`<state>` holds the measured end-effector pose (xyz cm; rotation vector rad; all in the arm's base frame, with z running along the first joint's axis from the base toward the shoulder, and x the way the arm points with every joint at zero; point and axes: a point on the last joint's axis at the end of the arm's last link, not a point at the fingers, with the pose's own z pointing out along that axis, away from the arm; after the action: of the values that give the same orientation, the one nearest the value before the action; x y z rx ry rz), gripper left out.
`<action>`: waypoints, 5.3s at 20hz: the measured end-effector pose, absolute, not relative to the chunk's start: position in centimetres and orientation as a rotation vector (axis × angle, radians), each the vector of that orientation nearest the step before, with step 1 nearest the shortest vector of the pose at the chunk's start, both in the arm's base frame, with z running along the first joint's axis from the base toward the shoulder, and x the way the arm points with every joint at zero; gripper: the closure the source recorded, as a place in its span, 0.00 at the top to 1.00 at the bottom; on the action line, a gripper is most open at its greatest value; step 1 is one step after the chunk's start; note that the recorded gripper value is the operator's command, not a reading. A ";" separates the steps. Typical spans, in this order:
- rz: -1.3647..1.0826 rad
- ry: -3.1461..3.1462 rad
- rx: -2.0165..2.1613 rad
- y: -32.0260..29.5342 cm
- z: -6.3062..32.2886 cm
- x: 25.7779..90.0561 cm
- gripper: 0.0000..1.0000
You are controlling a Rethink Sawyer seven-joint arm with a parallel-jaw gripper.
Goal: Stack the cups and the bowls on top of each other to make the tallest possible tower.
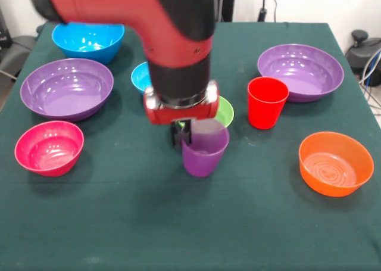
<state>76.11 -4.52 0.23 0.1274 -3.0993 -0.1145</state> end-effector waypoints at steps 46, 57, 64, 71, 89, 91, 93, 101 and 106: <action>-0.326 -3.110 0.357 -6.6 -0.9 77.9 0.00; -0.355 -3.136 0.347 -6.5 -1.1 78.4 0.00; -0.384 -3.153 0.344 -6.2 -1.1 78.9 0.00; -0.388 -3.170 0.348 -5.9 -1.0 79.2 0.00; -0.462 -3.195 0.303 -7.7 -0.5 78.9 0.00; -0.468 -3.200 0.291 -8.2 -0.6 78.8 0.00; -0.475 -3.209 0.274 -8.8 -0.7 78.6 0.00; -0.498 -3.246 0.242 -10.1 -1.1 78.7 0.00; -0.521 -3.282 0.246 -9.2 -0.9 79.5 0.00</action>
<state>79.47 -9.20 -0.89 0.2461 -3.2818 -0.5211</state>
